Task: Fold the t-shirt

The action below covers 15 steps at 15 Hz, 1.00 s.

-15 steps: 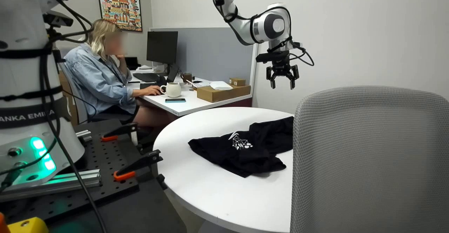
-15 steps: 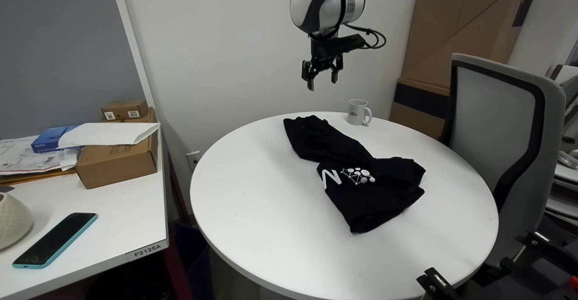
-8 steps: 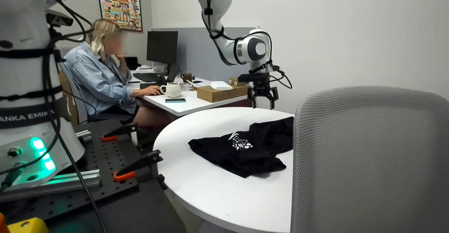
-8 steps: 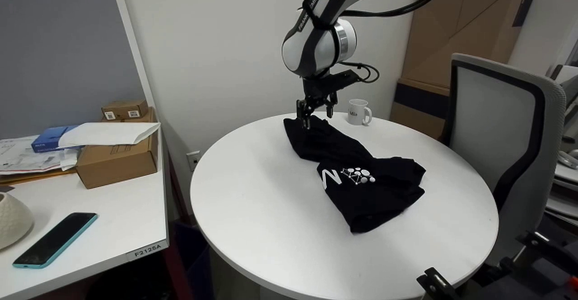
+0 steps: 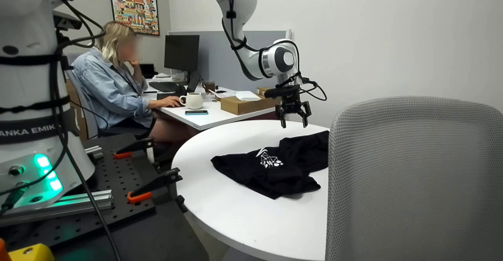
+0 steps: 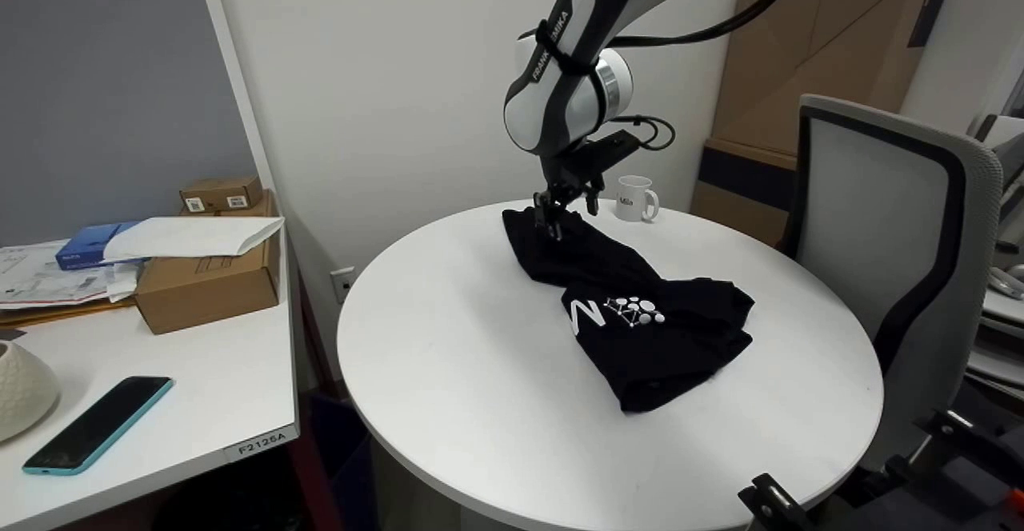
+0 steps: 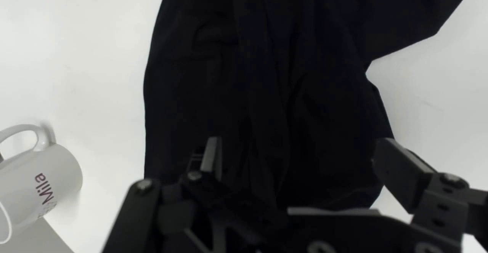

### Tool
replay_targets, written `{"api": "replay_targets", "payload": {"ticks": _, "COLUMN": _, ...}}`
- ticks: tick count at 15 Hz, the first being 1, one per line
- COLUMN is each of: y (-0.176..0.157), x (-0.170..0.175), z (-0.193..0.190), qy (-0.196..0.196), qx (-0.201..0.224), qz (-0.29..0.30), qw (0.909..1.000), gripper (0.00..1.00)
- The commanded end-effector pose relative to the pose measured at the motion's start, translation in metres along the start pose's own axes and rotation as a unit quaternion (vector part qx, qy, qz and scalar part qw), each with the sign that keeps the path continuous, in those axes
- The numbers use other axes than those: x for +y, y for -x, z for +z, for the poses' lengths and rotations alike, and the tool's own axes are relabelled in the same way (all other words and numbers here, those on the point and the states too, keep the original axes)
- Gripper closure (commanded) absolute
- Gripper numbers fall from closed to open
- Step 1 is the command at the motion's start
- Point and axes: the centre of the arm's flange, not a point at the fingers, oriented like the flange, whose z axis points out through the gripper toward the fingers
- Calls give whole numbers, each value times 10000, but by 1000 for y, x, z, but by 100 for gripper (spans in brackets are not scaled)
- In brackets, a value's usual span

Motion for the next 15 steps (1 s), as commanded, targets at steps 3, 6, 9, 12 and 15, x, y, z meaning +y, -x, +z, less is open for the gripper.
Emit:
{"api": "replay_targets", "payload": {"ticks": 3, "y": -12, "x": 12, "z": 7, "qy": -33, "qx": 0, "qz": 156, "qw": 9999, "gripper": 0}}
{"api": "replay_targets", "payload": {"ticks": 6, "y": -20, "x": 16, "z": 13, "qy": -31, "qx": 28, "qz": 149, "qw": 9999, "gripper": 0}}
{"api": "replay_targets", "payload": {"ticks": 9, "y": -29, "x": 17, "z": 23, "qy": -39, "qx": 46, "qz": 166, "qw": 9998, "gripper": 0}}
{"api": "replay_targets", "payload": {"ticks": 12, "y": -38, "x": 16, "z": 33, "qy": -24, "qx": 57, "qz": 153, "qw": 9999, "gripper": 0}}
{"api": "replay_targets", "payload": {"ticks": 15, "y": -44, "x": 15, "z": 42, "qy": -34, "qx": 22, "qz": 173, "qw": 9998, "gripper": 0}}
